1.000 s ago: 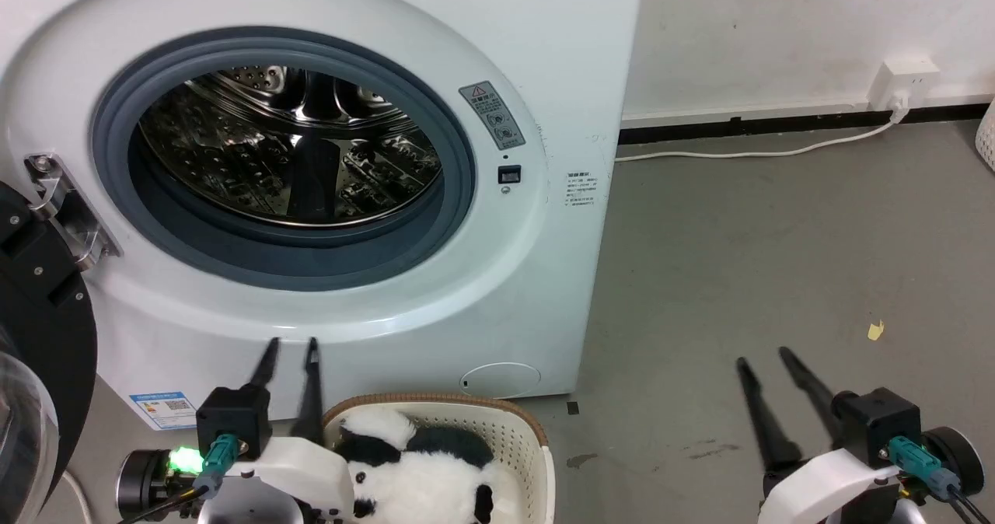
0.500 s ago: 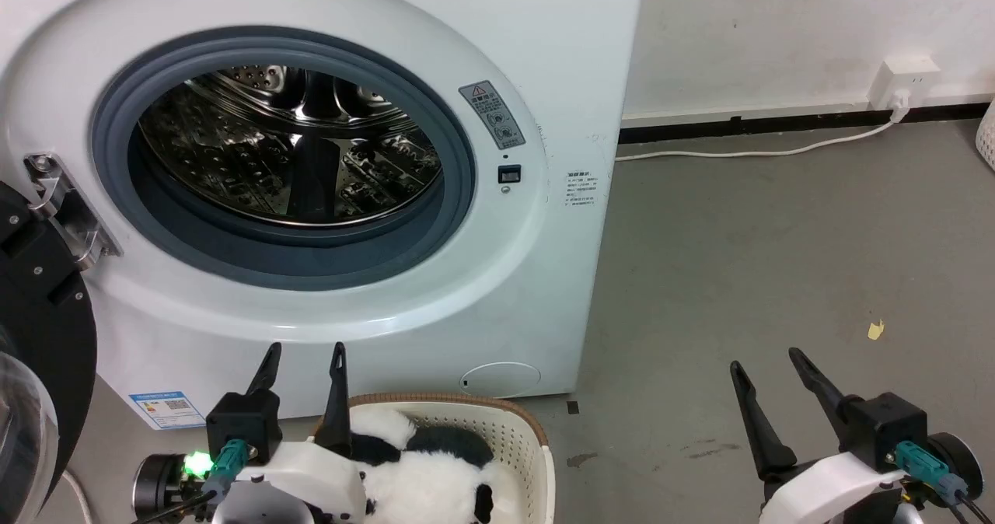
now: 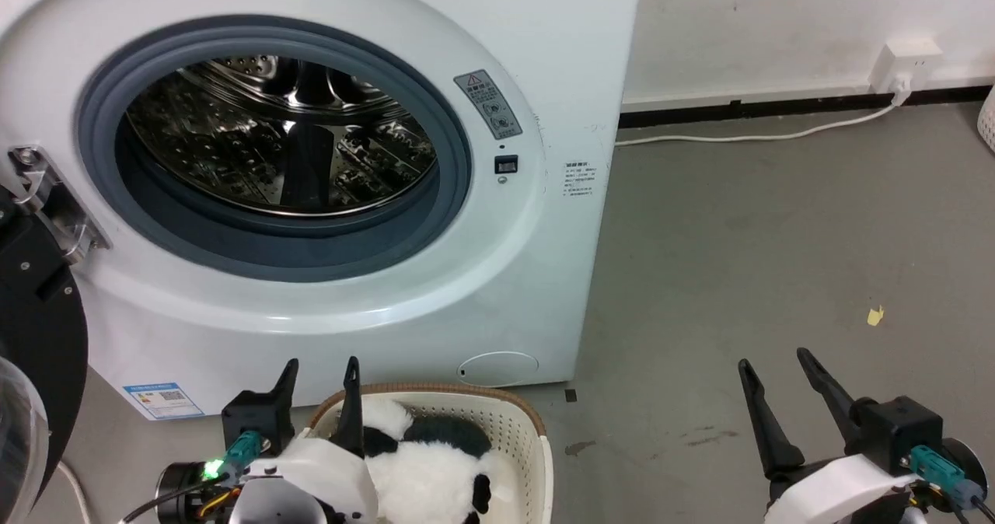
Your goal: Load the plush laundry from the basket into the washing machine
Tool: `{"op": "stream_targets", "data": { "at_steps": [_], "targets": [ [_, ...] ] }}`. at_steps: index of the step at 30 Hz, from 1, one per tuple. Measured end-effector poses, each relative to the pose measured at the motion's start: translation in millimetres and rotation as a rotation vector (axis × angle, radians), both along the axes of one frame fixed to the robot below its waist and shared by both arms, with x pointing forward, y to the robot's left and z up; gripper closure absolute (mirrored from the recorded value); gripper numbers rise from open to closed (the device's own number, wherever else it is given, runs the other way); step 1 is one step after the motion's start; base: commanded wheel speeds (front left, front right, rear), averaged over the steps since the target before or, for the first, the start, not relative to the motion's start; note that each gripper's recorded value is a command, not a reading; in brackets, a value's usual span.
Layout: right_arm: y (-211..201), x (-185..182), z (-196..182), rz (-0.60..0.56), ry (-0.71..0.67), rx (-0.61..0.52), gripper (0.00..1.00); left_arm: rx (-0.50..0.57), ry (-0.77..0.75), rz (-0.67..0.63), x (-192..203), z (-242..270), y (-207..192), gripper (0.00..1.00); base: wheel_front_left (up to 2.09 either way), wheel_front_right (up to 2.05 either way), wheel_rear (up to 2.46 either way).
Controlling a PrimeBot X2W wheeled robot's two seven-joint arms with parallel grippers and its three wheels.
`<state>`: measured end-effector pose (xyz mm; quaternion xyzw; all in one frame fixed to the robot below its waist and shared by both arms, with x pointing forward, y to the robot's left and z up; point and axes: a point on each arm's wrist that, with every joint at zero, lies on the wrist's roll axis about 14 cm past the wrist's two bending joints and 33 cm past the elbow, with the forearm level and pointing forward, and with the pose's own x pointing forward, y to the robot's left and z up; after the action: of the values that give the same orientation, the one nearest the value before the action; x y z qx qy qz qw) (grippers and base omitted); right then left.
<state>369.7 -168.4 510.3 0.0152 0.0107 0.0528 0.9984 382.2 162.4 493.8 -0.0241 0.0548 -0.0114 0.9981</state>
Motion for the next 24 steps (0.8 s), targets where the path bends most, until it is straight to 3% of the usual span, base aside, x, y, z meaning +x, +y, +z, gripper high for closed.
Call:
{"op": "stream_targets", "data": {
  "at_steps": [24],
  "targets": [
    [-23.4, 10.2, -44.0, -0.079, 0.101, 0.063, 0.00, -0.061, 0.437, -0.053, 14.5, -108.8, -28.0, 0.00, 0.00, 0.00, 0.00]
  ]
}}
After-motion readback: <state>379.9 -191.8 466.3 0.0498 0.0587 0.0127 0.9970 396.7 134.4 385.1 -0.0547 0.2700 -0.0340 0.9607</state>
